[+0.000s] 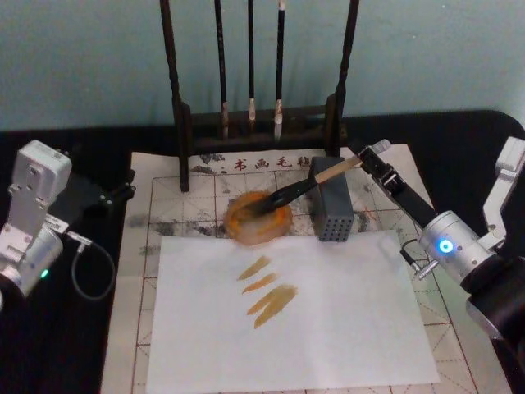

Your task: Pick up the brush from the inkstone, write on the paper, then place the brush back to its original position.

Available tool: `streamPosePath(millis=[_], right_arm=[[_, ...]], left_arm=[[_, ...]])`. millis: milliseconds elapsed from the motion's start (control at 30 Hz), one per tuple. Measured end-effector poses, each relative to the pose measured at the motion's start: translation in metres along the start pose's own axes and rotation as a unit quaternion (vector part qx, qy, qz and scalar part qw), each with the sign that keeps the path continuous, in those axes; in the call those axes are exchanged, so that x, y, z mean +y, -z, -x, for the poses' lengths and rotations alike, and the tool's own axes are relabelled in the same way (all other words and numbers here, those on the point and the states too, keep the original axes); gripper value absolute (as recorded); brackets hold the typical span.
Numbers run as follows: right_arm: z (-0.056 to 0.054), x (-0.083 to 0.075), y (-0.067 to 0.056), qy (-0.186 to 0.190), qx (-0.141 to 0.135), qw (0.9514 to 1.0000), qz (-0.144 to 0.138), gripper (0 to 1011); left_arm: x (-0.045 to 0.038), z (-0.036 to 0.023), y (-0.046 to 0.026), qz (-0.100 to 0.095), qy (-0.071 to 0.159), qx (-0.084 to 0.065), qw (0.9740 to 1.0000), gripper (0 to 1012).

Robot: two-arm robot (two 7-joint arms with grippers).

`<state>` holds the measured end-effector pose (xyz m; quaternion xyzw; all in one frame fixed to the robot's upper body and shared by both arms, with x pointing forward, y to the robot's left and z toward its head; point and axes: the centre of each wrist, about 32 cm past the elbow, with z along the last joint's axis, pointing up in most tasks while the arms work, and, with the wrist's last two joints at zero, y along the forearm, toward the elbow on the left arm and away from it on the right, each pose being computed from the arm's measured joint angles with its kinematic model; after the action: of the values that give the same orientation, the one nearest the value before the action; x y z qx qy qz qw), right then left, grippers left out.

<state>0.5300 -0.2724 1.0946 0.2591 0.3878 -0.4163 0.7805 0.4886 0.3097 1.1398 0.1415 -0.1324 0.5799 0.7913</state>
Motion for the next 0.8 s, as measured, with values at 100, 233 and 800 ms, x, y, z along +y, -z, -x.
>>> streamPosePath(millis=[100,233,800], right_arm=[[-0.0006,0.0003,0.0009,0.0,0.001,1.0,-0.001,1000],[-0.0014,0.0006,0.0017,-0.001,0.003,1.0,-0.002,1000],[-0.0013,0.0004,0.0012,-0.001,0.002,1.0,-0.003,1000]], left_arm=[[0.0,0.0,0.0,0.0,0.0,0.0,1.0,1001],[0.0,0.0,0.0,0.0,0.0,0.0,1.0,1001],[0.0,0.0,0.0,0.0,0.0,0.0,1.0,1001]])
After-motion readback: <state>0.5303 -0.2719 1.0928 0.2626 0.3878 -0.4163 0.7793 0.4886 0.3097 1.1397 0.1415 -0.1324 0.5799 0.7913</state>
